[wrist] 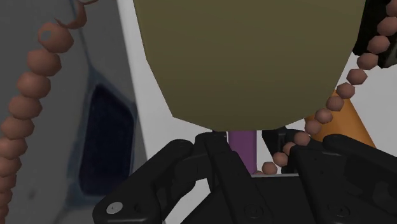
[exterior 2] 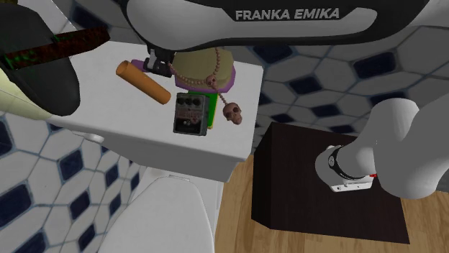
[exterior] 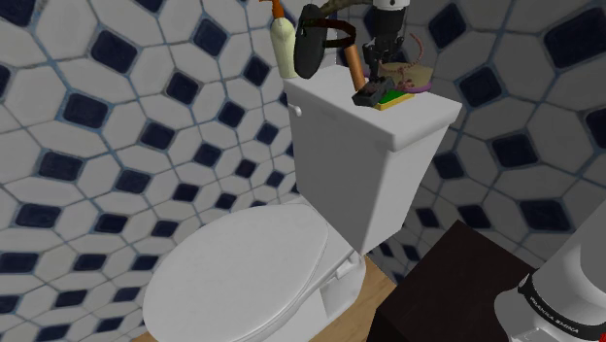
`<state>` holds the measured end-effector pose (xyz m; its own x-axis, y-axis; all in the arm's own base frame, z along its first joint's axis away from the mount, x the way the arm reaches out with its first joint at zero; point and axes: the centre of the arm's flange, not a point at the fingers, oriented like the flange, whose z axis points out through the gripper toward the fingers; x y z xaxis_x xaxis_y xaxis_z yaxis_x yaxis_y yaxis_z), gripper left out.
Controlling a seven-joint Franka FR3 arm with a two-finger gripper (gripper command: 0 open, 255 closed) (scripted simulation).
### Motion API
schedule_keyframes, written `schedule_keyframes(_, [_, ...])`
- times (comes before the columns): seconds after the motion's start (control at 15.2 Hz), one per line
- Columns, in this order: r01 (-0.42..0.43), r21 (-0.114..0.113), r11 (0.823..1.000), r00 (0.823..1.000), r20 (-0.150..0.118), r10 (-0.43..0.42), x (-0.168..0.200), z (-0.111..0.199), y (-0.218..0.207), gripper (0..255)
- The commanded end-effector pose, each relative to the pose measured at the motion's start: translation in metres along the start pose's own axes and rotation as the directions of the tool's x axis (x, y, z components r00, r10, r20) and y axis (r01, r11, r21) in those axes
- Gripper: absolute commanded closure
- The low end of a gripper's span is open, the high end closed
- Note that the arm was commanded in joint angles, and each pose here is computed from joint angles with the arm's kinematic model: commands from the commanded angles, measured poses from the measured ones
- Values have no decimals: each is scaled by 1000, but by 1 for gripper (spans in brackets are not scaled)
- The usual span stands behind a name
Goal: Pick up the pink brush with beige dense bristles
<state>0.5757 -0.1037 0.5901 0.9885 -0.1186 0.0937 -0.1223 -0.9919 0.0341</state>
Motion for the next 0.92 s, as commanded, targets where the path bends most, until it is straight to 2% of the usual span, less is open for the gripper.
schedule_keyframes(0.0, [-2,-1,1000,1000,0,2,0,0,1,255])
schedule_keyframes(0.33, [-2,-1,1000,1000,0,2,0,0,1,255])
schedule_keyframes(0.86, [-2,-1,1000,1000,0,2,4,-42,2,255])
